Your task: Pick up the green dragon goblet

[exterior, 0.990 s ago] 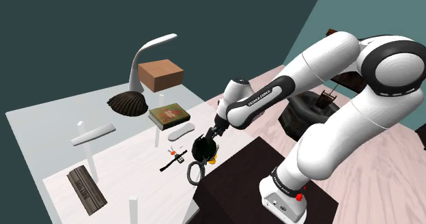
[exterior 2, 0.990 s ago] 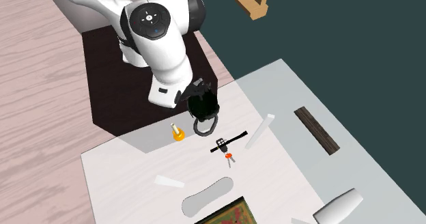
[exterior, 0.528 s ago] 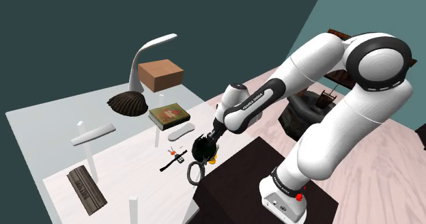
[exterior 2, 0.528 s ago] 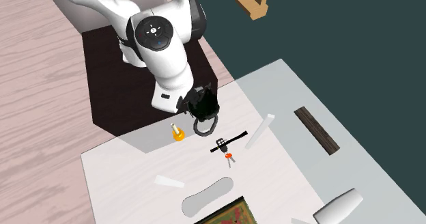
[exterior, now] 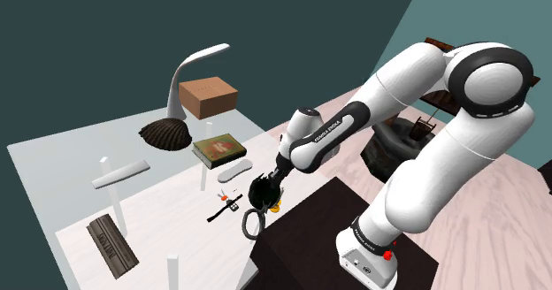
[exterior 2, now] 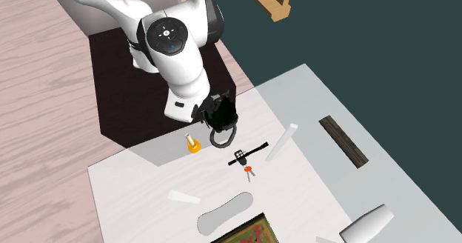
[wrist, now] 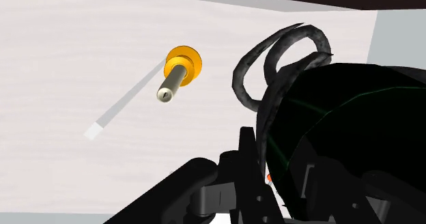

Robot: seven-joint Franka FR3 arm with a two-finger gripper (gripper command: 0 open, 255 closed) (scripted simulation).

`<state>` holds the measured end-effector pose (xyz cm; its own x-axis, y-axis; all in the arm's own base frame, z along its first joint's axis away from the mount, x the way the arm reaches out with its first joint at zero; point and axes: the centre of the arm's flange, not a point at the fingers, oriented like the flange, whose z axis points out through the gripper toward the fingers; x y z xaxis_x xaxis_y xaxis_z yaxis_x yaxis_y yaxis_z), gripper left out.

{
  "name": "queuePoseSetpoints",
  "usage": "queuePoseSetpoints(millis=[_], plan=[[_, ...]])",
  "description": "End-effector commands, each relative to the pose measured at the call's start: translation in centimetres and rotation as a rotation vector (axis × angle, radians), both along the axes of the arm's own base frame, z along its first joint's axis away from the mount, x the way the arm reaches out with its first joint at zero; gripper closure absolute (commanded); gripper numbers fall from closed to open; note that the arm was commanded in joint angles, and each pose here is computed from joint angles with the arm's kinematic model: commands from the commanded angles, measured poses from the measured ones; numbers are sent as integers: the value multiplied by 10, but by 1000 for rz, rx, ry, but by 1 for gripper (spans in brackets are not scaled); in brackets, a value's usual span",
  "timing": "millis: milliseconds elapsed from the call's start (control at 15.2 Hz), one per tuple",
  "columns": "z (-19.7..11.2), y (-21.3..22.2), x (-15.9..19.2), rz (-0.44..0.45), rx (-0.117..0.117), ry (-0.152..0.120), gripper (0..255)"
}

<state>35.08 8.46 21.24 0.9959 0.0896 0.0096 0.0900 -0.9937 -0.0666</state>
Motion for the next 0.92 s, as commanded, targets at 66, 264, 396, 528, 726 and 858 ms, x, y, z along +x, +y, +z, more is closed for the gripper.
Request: queuePoseSetpoints(millis=[66,264,396,528,726,858], plan=[[11,0,0,0,0,1,255],[26,0,0,0,0,1,255],[37,0,0,0,0,1,255],[48,0,0,0,0,1,255],[63,0,0,0,0,1,255],[74,0,0,0,0,1,255]])
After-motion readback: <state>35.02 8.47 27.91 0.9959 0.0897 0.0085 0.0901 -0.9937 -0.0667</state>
